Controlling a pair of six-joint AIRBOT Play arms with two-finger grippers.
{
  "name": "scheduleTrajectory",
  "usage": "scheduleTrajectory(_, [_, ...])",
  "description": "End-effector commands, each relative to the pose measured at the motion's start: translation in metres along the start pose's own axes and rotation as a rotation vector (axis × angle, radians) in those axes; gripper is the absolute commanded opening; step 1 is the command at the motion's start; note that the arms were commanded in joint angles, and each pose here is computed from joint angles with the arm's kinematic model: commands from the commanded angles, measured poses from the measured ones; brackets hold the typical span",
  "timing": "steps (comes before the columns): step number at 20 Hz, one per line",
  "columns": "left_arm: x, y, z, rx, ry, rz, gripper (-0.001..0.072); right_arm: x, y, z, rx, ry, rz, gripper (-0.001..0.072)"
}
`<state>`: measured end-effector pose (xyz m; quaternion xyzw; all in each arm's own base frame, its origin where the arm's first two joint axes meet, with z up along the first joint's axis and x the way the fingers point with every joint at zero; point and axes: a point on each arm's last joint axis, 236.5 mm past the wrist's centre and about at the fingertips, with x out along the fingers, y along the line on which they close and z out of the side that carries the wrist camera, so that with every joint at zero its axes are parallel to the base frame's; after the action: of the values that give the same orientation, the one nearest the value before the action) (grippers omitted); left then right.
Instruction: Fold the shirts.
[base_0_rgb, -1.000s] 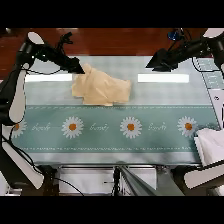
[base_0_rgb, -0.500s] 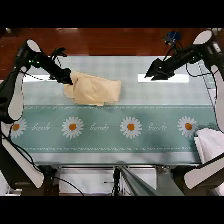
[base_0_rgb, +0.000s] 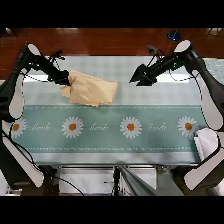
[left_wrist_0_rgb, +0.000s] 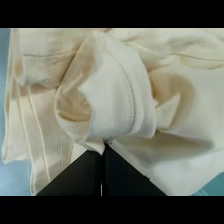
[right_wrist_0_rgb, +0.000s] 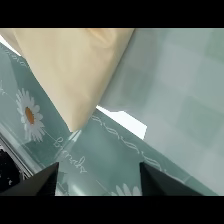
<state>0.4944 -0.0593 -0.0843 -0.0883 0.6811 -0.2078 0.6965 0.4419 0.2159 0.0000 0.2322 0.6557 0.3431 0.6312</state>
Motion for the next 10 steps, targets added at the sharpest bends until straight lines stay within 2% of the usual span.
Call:
scheduleTrajectory(1, [-0.001,-0.003,0.000,-0.005,-0.003,-0.020,0.0026,0.034,0.016,-0.003,0.071,-0.004,0.099,0.0582])
scheduleTrajectory(5, [0.000,-0.004,0.001,-0.005,-0.004,-0.024,0.0026,0.081,0.032,-0.014,0.126,-0.002,0.178,0.0584])
scheduleTrajectory(10, [-0.001,-0.011,0.002,-0.007,-0.009,-0.053,0.0026,0.115,0.043,-0.002,0.137,-0.084,0.132,0.0591])
